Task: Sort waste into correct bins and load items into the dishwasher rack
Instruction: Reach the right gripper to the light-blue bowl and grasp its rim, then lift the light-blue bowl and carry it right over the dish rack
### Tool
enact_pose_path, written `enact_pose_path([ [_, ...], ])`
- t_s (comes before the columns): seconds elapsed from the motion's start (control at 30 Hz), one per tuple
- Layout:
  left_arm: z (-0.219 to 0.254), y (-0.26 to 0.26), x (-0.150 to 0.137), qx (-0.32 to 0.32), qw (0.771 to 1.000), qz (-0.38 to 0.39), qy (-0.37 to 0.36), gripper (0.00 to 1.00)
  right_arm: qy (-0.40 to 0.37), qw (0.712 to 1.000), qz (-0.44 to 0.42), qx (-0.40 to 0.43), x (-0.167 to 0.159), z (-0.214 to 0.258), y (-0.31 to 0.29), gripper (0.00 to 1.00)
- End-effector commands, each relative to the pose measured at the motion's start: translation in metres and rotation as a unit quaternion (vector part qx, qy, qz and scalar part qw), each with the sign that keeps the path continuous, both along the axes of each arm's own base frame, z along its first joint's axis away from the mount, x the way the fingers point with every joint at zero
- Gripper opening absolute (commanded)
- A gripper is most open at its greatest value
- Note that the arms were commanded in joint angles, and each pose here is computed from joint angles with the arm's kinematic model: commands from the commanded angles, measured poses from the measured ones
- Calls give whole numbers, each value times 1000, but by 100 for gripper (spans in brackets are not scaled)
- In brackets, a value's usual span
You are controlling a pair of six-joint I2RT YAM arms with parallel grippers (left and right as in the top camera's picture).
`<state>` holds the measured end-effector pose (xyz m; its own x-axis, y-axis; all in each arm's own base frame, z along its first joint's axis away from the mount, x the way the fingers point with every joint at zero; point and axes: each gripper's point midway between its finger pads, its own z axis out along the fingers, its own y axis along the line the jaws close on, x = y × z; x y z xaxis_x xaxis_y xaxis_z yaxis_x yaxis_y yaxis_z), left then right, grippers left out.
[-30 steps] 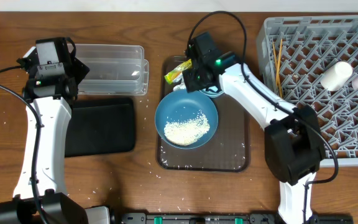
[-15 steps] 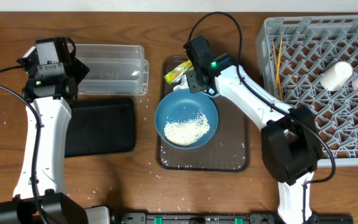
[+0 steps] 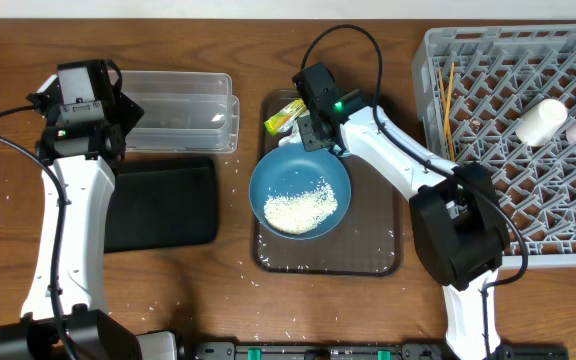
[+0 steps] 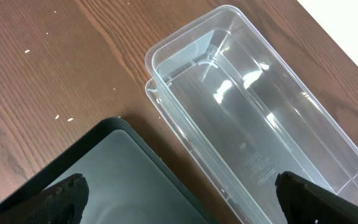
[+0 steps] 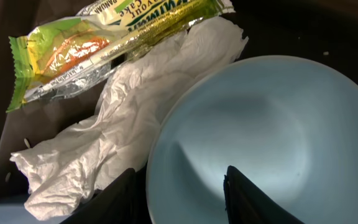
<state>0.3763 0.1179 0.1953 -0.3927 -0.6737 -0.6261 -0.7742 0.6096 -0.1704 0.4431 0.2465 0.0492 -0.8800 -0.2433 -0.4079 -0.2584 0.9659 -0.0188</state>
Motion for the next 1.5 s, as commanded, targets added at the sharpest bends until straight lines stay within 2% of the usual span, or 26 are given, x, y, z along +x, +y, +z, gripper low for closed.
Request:
enact_pose_path([
  [0.0,-6,2,-2,-2,1000,5,7,99,-2,1000,-11,-9,2,-5,-4,42],
  [0.4,-6,2,-2,-2,1000,5,7,99,27,999,-12,-25,-7,-20,-11,36],
  [0.73,-6,2,-2,-2,1000,5,7,99,10,999,-25,-18,-1,3,-23,18],
  [0.77,-6,2,-2,-2,1000,5,7,99,8,999,-26,-17,0,6,-23,15],
  [0.8,-6,2,-2,-2,1000,5,7,99,7,1000,-25,-16,-1,8,-23,5],
  [0.83,-5,2,-2,-2,1000,5,7,99,6,1000,-25,-14,-1,11,-22,1],
  [1.0,-6,2,-2,-2,1000,5,7,99,1,1000,-25,-6,-2,22,-22,1],
  [1.23,-6,2,-2,-2,1000,5,7,99,-56,998,-37,22,3,84,-31,1],
  [1.47,-6,2,-2,-2,1000,5,7,99,-129,984,-111,63,13,172,-109,1],
])
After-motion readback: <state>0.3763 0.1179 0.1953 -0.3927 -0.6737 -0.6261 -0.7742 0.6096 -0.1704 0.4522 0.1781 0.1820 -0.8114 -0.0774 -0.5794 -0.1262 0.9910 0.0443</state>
